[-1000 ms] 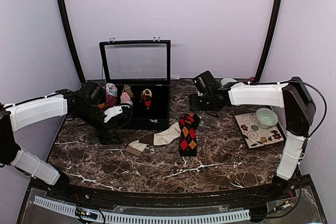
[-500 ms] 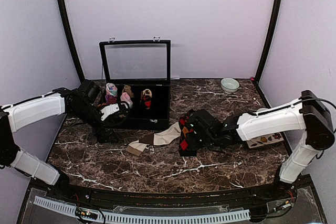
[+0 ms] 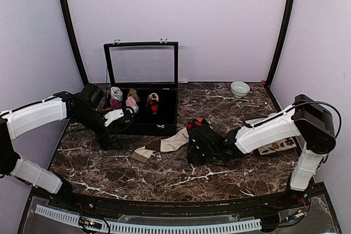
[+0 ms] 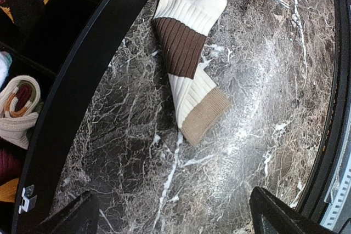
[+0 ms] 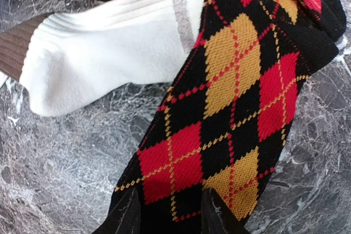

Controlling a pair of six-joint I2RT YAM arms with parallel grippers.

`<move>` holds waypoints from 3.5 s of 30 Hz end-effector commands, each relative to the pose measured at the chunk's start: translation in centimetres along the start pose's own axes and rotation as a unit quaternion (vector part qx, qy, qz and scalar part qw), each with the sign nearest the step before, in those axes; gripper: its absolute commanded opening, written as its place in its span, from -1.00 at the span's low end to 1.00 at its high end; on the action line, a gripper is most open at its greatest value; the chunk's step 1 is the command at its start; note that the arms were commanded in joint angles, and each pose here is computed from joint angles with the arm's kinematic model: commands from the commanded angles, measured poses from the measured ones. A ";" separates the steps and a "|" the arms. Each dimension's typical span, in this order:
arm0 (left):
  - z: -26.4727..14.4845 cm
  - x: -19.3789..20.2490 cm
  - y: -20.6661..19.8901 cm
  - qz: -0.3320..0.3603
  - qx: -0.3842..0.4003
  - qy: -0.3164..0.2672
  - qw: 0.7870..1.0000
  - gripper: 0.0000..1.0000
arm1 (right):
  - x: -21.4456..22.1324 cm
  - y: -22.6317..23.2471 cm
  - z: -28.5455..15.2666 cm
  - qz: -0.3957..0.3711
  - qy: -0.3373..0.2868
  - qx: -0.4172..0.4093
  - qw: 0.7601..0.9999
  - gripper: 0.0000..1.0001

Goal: Roll the socks
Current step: Adjust the sock at the center of the board, then roll the sock at the center of the board.

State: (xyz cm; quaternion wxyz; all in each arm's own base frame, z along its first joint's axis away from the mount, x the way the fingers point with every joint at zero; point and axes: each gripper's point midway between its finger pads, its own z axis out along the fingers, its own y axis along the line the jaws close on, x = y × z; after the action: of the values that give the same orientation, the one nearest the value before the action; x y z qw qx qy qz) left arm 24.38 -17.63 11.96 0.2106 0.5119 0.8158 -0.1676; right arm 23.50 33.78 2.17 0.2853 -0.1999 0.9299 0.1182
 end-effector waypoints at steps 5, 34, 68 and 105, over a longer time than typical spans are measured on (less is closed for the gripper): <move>-0.6 1.3 -0.2 -0.013 0.002 0.040 0.999 0.96 | 2.4 4.1 0.8 0.008 0.035 -0.059 0.998 -0.31; -1.7 0.0 0.6 -0.017 -0.033 0.007 0.999 0.98 | 0.1 4.3 -4.9 -0.112 -0.137 -0.085 0.981 0.75; -1.4 -1.5 1.8 -0.040 -0.021 0.017 0.999 0.98 | 1.7 6.2 -7.1 -0.166 -0.160 -0.166 0.959 0.36; 0.1 -2.7 -0.3 -0.003 0.046 0.022 0.999 0.98 | 3.9 5.3 -0.7 -0.288 -0.104 -0.109 0.946 -0.25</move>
State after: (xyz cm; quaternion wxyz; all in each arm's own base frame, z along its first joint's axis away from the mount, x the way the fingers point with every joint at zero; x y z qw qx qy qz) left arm 26.43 -20.11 12.62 0.1722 0.5120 0.8193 -0.1922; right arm 17.51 37.39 1.99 0.3886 -0.4809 0.7697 0.1594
